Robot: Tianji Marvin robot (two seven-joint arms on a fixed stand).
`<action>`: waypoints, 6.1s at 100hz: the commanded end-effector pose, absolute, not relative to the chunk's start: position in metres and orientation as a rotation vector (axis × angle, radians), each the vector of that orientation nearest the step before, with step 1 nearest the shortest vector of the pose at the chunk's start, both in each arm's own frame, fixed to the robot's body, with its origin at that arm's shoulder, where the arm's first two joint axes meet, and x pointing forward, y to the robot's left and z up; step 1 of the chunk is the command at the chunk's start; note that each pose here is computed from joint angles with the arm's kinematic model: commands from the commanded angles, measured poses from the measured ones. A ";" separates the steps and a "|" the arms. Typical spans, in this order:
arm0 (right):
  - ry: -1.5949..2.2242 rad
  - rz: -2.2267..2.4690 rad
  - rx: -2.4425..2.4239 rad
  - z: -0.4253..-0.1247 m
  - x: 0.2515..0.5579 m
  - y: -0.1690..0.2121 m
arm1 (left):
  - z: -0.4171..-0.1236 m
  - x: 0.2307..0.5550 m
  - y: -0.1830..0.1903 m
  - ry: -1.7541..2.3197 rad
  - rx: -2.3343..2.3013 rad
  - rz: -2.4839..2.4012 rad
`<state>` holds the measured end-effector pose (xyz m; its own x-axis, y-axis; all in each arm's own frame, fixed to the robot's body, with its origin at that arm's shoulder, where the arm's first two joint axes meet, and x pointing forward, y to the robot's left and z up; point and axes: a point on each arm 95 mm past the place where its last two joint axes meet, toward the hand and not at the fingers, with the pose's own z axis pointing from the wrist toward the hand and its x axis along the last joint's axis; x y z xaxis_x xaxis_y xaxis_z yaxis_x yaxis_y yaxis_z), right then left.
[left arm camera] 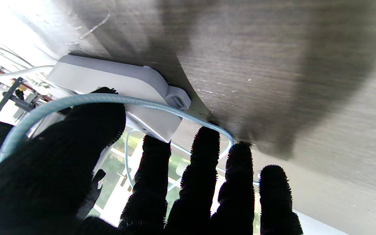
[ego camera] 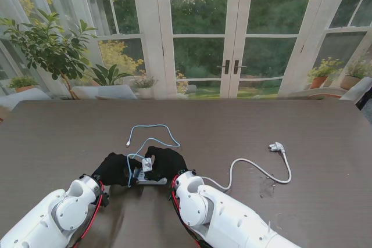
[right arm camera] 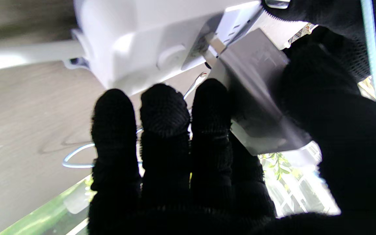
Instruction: Set up the charging station
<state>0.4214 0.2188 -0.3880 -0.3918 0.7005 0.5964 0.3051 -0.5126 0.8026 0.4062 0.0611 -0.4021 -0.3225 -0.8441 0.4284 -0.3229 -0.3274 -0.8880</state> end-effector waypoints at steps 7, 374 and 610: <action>1.373 1.977 1.557 -0.391 0.418 0.224 | -0.416 0.398 0.061 1.549 -1.545 -1.647; 1.469 1.856 1.549 -0.406 0.426 0.233 | -0.414 0.394 0.071 1.551 -1.553 -1.651; 1.618 1.615 1.286 -0.425 0.416 0.225 | -0.412 0.394 0.071 1.564 -1.548 -1.650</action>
<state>0.4272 0.2440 -0.3947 -0.4515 0.8480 0.2777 0.1880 -0.2138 0.9586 0.4013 0.0705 -0.3996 -0.3278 -0.8405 0.4314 -0.3411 -0.3205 -0.8837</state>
